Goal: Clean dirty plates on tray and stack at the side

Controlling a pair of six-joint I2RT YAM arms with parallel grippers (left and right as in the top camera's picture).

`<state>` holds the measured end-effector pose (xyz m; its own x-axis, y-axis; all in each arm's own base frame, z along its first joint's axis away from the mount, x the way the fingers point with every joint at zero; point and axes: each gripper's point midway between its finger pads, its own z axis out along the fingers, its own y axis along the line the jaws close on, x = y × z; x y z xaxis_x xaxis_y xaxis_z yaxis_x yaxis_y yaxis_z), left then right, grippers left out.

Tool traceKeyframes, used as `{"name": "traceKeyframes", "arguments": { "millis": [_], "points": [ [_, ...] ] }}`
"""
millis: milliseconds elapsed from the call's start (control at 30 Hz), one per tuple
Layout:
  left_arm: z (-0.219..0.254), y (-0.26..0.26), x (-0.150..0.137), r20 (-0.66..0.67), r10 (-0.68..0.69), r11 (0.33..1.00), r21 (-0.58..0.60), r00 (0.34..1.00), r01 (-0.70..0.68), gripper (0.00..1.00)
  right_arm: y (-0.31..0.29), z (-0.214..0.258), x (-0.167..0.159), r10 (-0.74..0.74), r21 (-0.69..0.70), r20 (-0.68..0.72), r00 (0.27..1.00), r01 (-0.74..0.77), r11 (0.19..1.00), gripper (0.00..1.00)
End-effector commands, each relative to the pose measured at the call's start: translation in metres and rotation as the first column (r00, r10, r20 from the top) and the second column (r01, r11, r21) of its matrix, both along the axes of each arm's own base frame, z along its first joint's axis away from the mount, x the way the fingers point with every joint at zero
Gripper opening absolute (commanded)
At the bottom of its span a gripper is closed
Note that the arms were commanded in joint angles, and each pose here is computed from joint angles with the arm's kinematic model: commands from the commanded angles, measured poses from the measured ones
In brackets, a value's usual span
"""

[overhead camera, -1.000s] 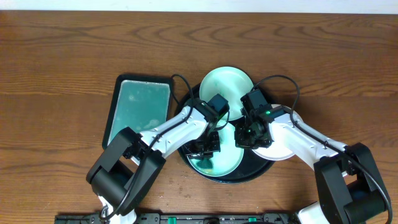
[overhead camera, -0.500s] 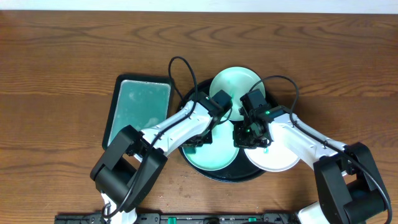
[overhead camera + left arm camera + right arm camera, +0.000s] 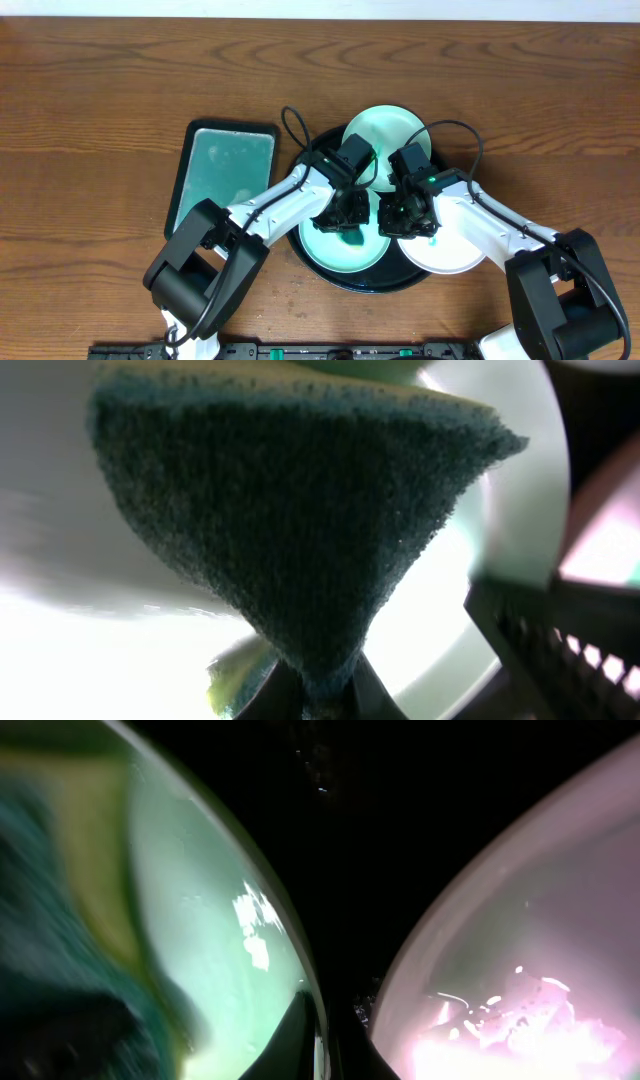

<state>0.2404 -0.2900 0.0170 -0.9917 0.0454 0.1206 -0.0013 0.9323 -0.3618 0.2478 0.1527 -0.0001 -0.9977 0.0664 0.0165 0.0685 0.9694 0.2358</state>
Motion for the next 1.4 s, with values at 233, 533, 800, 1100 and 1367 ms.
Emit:
{"name": "traceKeyframes", "arguments": {
  "millis": [233, 533, 800, 1100, 1367],
  "points": [
    [0.002, -0.01, -0.058, -0.194, -0.173, 0.981, -0.125, 0.966, 0.15, 0.08, -0.023, -0.014, -0.004, -0.01, -0.12, -0.013, 1.0, 0.009, 0.993, 0.02],
    [-0.021, 0.112, -0.01, 0.065, -0.021, 0.837, 0.547, 0.998, -0.019, 0.07, -0.024, -0.014, -0.005, -0.01, -0.121, -0.016, 1.0, 0.008, 0.993, 0.01],
    [0.001, 0.156, 0.02, 0.163, -0.004, 0.725, 0.68, 0.987, -0.109, 0.07, -0.024, -0.014, -0.006, -0.01, -0.123, -0.018, 1.0, 0.008, 0.992, 0.01],
    [0.064, 0.162, 0.044, 0.242, 0.101, 0.85, 0.483, 0.965, -0.21, 0.07, -0.024, -0.014, -0.006, -0.01, -0.122, -0.018, 1.0, 0.007, 0.992, 0.01],
    [0.095, 0.245, 0.063, 0.311, 0.31, 0.801, 0.424, 0.899, -0.423, 0.07, -0.024, -0.014, -0.005, -0.01, -0.122, -0.016, 1.0, 0.008, 0.993, 0.02]
  ]
}}
